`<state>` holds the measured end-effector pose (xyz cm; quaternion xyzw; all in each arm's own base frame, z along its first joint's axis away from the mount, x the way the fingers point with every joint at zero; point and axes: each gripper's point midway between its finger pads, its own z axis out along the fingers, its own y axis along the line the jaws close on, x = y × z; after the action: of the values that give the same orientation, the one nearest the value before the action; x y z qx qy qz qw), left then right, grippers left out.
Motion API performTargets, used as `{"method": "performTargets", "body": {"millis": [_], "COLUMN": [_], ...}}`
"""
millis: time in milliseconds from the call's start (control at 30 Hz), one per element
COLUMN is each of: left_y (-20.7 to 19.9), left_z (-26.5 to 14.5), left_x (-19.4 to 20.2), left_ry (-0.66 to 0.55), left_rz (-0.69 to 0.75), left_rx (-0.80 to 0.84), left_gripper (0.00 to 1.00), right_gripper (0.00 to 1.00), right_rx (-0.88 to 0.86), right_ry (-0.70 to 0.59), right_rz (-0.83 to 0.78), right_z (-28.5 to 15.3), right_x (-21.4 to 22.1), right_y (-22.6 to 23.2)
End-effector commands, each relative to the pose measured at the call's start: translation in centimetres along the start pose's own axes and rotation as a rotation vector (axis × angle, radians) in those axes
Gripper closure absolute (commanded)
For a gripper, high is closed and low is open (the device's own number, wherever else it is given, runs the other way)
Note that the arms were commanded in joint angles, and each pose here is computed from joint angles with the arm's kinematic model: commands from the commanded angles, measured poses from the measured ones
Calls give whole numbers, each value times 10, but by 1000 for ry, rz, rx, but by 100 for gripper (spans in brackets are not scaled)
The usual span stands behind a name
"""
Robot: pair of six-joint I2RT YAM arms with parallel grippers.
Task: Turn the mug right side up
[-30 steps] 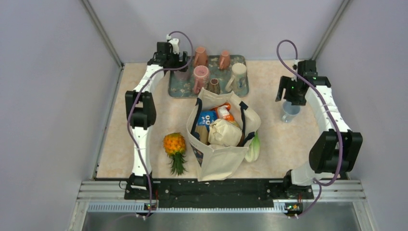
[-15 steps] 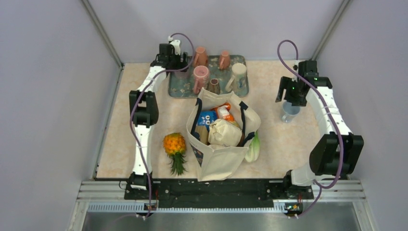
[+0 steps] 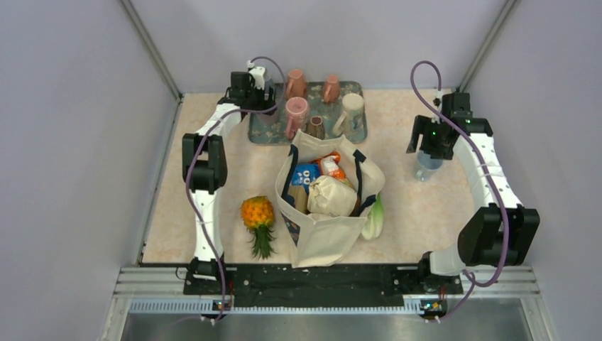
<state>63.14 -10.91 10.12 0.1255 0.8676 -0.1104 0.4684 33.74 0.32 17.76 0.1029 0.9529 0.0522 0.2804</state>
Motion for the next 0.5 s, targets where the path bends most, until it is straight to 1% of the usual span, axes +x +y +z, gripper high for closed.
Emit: {"method": "performTargets", "body": {"millis": [0,100,133,167,233,267,367,467], "left_y": [-7,-22,-25,-28,-33,-34,-32,-32], "left_z": [-44,-60,-65,-69,-79,-83,-100,-116], "left_x": [-3,11,13,15,16,14,0,-18], "left_ry": [17,41,41,42,51,52,41,12], "left_rz": [11,3,5,14,47,62,98,123], "left_rx": [44,105,120,135,164,169,169,201], "left_gripper": [100,100,95,82,65,58,43,32], "right_gripper": [26,26,26,26,26,26,26,26], "right_rx": [-26,-40,-45,-50,-59,-64,-79,-81], "right_ry": [-54,-57,-57,-59,-56,-56,-53,-46], "right_rz": [4,5,6,4,4,6,3,2], "right_z": [-14,-14,-14,-14,-14,-14,-15,-15], "right_x": [-6,-4,-4,-4,-3,-3,-1,2], "right_y": [3,5,6,6,8,9,11,11]}}
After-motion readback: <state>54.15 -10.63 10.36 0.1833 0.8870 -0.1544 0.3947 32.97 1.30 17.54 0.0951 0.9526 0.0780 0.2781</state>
